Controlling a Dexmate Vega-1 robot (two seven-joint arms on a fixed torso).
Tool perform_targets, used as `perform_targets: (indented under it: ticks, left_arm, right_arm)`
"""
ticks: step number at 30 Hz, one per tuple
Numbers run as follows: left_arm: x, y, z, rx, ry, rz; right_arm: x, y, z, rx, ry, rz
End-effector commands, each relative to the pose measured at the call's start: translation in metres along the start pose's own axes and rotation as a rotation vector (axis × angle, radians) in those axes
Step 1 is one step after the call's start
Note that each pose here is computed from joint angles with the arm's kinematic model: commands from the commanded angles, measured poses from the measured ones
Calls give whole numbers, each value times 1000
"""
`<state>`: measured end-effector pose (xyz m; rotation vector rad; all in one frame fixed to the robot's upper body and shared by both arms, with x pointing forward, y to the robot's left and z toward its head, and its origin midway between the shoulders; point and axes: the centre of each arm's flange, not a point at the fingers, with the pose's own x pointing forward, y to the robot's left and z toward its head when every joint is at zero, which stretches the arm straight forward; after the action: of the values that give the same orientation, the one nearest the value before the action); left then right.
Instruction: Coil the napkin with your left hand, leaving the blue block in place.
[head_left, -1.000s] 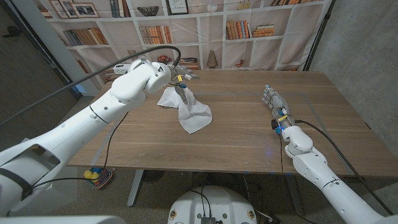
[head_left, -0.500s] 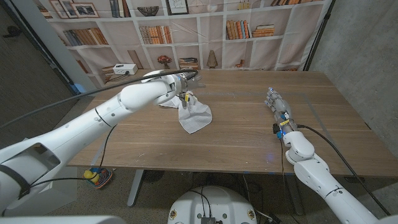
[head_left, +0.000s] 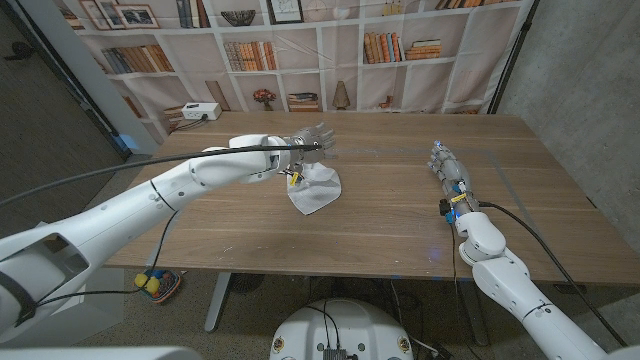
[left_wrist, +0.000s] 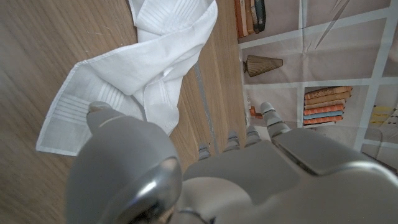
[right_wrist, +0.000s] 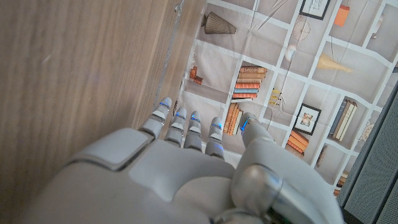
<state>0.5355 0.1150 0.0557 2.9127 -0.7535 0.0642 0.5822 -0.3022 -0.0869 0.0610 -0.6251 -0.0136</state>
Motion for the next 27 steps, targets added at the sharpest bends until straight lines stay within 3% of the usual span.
perform_targets:
  ticks: [1, 14, 27]
  left_arm:
    - [5, -16, 30, 50, -117, 9]
    - [17, -36, 53, 103, -152, -20]
    - [48, -41, 46, 37, -155, 6]
  right_arm:
    - [5, -1, -1, -4, 10, -12]
    - [9, 0, -4, -7, 25, -16]
    - [9, -2, -3, -15, 27, -35]
